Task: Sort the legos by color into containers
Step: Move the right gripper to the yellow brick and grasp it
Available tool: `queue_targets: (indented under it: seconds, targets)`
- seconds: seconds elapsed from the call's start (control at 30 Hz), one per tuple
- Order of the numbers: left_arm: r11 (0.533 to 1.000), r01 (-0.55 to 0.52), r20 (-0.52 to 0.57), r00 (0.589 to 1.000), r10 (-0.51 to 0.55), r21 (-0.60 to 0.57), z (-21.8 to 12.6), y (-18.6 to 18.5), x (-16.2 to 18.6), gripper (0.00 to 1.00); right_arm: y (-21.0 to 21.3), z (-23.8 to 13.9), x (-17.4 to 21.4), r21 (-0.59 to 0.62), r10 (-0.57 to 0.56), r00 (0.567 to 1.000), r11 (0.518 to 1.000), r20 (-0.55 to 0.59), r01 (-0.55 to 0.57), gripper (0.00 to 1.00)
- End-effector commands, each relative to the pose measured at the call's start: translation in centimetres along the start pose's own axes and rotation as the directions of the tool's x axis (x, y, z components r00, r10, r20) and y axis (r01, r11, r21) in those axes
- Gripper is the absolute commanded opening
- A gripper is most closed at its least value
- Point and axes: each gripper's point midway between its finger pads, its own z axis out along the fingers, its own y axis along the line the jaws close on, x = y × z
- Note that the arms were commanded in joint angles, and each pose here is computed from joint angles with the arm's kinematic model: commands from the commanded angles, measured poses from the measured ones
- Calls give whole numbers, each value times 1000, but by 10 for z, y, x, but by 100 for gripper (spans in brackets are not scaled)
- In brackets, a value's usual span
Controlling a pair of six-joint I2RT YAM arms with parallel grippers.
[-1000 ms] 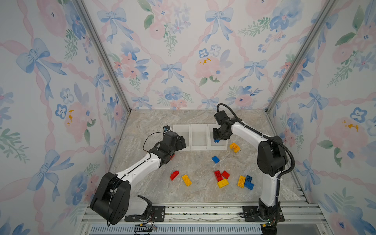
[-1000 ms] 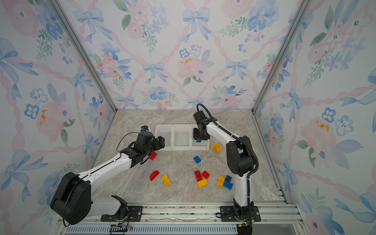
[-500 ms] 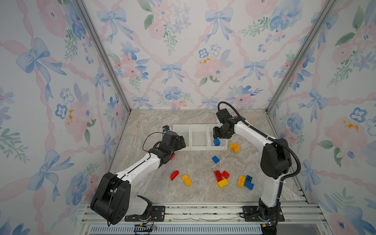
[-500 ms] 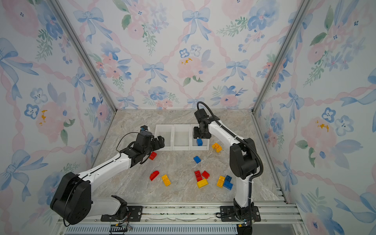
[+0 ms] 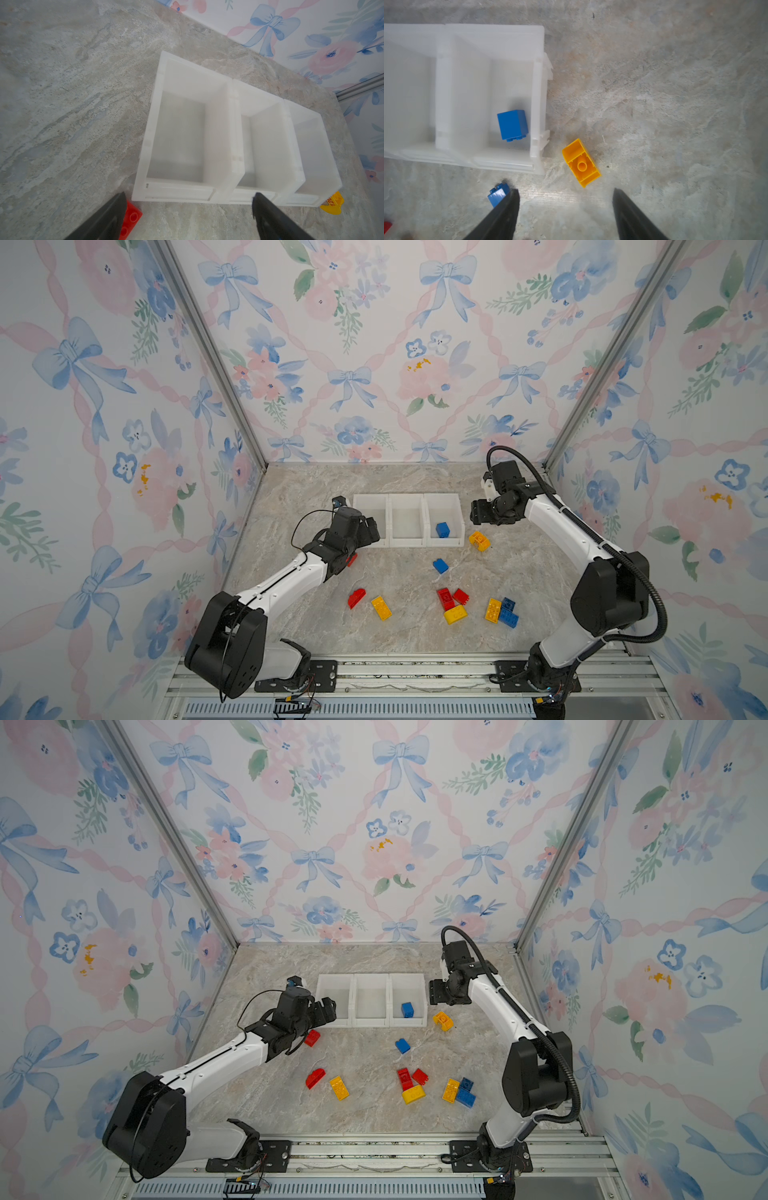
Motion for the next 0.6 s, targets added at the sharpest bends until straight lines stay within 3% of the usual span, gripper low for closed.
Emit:
queue_targets:
  seconds: [0.0,0.13,0.57]
  targets:
    - [1000,-9,28,1000,8,27,-4,-6,-11,97,-12,18,24,13,-81,991,997,-102,82,74]
    - [1000,-10,26,1000,9,28,-3,-7,-11,97,-15,41,34,3,-110,979,994,-171,112,76]
    - [1000,1,39,999,-1,15,-8,-1,-10,98,-11,87,42,14,-111,963,993,-245,118,84]
